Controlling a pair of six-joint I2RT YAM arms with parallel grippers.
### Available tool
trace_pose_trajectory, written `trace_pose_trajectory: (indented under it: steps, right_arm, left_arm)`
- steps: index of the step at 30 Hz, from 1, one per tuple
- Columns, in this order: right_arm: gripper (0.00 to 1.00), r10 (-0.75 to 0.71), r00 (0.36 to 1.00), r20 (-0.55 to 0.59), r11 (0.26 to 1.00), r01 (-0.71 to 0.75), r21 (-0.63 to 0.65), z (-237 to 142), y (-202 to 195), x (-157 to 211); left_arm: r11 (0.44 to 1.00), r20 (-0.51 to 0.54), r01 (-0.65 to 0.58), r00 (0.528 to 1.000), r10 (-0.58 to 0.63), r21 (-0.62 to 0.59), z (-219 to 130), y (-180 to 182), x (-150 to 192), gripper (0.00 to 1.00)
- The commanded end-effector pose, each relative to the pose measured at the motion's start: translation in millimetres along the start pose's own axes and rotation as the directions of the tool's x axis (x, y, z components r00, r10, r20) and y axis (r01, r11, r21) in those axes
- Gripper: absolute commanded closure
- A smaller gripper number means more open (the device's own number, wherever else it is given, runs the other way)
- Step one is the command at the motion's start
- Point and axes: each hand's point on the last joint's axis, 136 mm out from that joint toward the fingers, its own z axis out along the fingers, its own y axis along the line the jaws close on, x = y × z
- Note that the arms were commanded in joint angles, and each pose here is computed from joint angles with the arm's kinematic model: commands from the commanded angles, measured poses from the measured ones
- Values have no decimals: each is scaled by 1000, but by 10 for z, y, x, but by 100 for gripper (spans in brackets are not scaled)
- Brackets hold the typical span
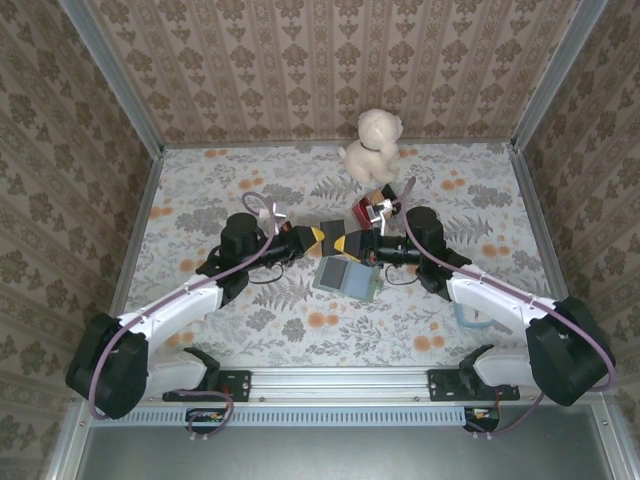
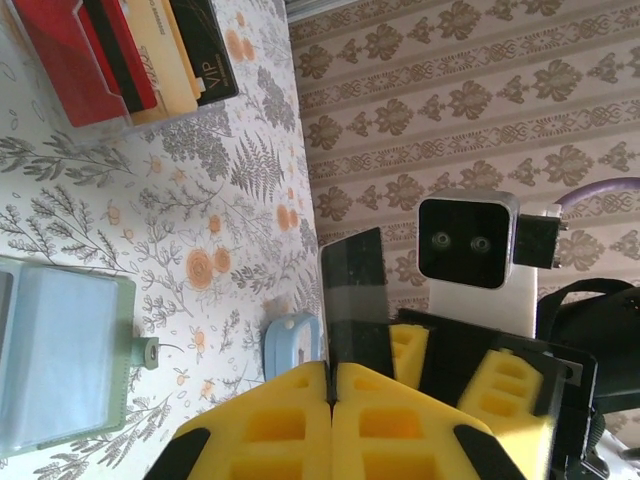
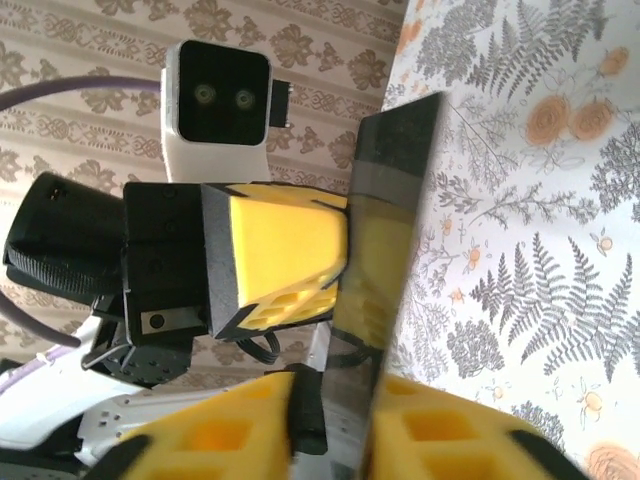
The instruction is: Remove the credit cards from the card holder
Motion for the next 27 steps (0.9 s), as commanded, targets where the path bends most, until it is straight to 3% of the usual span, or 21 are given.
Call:
trace_pose_trajectory:
  steps: [1,3,6,13,19,27]
  right_arm:
    - [85,-58,998,6,998,58,10,-56,84,-17]
    - [93,-82,997,4,996,82,48,-67,33,-18]
    - [100,-108,994,-6,986,108,125,-89,-104,-12]
    - [100,-211,977,-37,912,210,353,-243,-479,-52]
    - [100,-327,943,-68,786,311,534,-524,-602,-159]
    - [100,-426,898,-108,551,352,756,-972,-642,-445]
  left_arm:
    - [1000,-25,15,1000,-15,-2,-13,48,66,100]
    - [1000,-25,4,1000,-4,-18,-20,65,75,98]
    - [996,-5,8,1000,-8,-83,-66,151,67,81]
    - [922,26,-65,996,81,-381,-353,497,21,31]
    - [848,18,-95,992,122,-522,-550,675,-67,4]
    - [759,65,-81,985,160,-646,-780,883,-280,0]
